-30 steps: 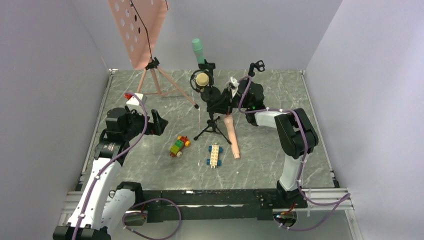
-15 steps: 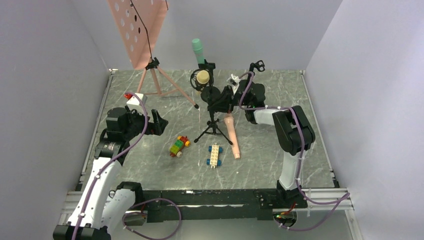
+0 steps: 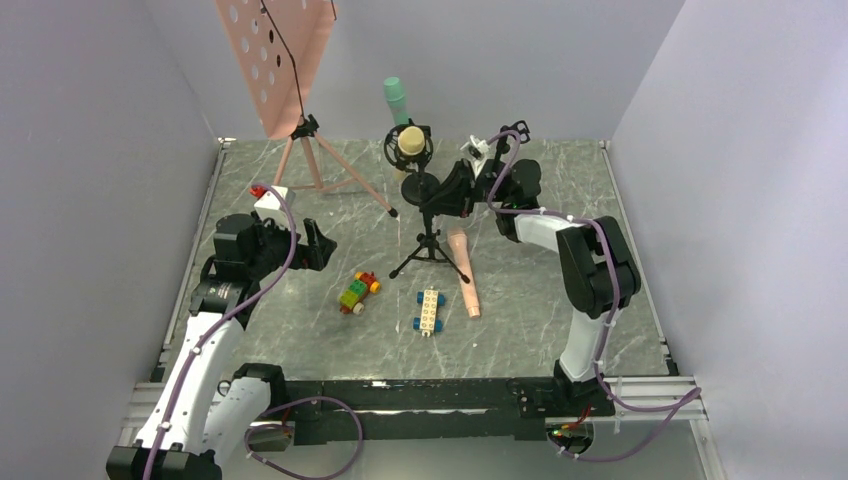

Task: Attach the microphones to the stand

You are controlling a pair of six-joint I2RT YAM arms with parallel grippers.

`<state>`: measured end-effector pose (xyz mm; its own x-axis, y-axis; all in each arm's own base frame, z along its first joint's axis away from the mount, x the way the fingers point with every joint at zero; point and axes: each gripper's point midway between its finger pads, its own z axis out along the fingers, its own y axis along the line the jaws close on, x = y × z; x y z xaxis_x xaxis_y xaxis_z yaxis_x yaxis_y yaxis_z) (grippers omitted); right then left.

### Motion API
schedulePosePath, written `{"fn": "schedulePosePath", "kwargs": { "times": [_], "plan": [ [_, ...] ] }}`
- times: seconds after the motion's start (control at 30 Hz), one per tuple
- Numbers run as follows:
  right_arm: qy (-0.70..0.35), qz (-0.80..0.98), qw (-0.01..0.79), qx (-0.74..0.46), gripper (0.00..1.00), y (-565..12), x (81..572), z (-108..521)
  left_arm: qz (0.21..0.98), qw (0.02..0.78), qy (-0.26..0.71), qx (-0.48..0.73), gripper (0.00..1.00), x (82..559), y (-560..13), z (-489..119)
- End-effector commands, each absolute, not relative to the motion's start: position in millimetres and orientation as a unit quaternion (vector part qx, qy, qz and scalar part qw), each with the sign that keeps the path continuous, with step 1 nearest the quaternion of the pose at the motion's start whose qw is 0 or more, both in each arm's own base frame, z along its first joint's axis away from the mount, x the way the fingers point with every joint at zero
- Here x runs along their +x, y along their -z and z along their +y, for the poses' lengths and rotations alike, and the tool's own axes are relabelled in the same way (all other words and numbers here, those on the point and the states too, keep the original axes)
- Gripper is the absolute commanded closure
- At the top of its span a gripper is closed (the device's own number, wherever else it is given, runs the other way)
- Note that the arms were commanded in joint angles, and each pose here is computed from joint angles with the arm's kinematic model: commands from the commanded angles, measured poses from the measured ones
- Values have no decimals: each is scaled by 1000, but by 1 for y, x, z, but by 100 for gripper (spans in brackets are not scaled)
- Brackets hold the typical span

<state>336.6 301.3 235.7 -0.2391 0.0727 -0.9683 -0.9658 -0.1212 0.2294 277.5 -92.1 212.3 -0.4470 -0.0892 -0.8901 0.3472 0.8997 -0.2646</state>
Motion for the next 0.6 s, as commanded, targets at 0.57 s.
{"fn": "schedulePosePath", "kwargs": {
  "times": [0.57],
  "plan": [
    [-462,497,588,-440,100,-339,365,190,815,534,208,85,1,282,-219,-92]
  ]
}}
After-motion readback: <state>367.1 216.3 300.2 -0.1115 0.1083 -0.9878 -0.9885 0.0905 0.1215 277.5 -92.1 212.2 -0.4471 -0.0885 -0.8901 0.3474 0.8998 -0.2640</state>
